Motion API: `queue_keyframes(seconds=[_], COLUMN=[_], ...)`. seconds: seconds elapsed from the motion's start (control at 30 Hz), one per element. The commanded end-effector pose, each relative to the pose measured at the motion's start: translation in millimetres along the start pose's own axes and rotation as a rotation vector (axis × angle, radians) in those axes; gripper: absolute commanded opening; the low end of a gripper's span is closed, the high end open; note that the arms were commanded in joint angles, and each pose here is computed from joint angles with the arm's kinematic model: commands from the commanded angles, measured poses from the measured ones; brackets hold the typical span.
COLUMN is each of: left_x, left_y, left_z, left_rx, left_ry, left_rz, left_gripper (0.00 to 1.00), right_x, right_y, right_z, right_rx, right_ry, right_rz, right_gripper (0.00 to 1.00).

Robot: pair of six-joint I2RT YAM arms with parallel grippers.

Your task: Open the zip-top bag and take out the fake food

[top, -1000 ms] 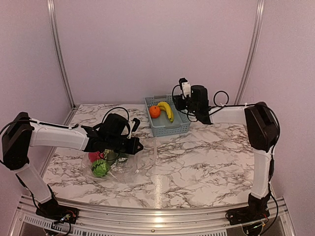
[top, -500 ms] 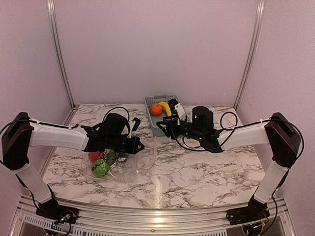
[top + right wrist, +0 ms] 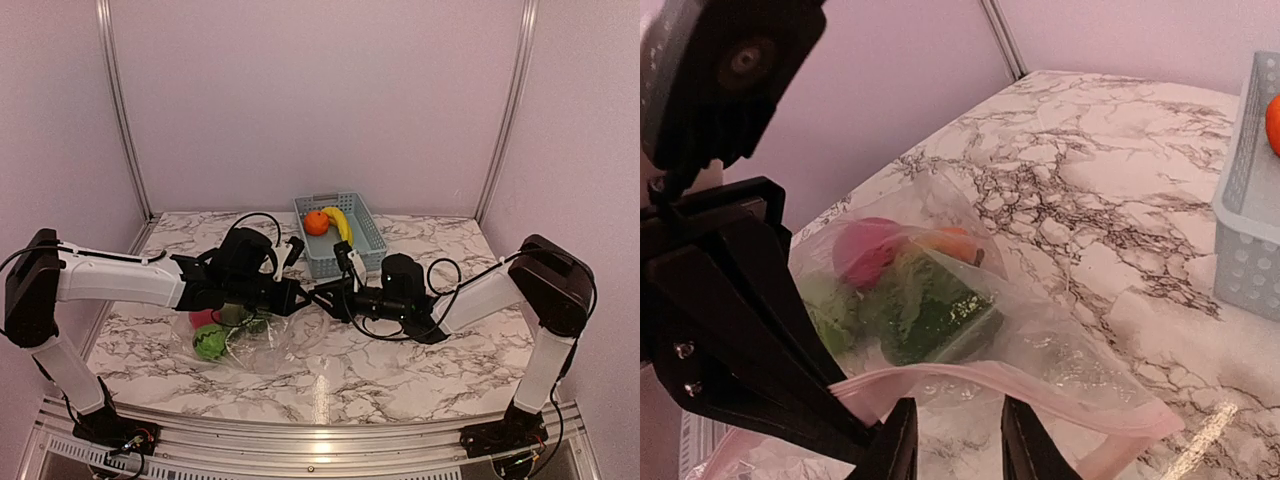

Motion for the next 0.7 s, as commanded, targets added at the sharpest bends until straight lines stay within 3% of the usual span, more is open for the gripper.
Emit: queue_keyframes(seconds=[0.0,0.37,0.67], left_x=[-6.1,-25.7,-28.9], left_y=[-23.8,-62.5,-84.3], left_z=[-9.8,-9.8,-4.6], left_rx=[-0.047,-0.064,-0.087], left_ry=[-0.020,-0.015,0.004], left_rz=[0.070,0.196,0.273], left_gripper=[0.00,0.00,0.02], right_x=[-3.9,25.2,33.4], right_y=[5.2,4.3,0.5], right_z=[12.3,42.3,56.8], right_rx=[-0.136,-0.246,-0.303], right_ry=[-0.023,0.050,0.051], right_rz=[-0.074,0.020,0.063], right_gripper=[0.26,0.26,0.43])
Point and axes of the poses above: each gripper's point midway between its finger pads, its own x axis back along the fingers, its own y axis along the line the jaws close on, z = x × y, the point moved 9 cm from there along x, back along the fingers, and after that the axes turned 9 degrees about x, right-handed, at the moved point
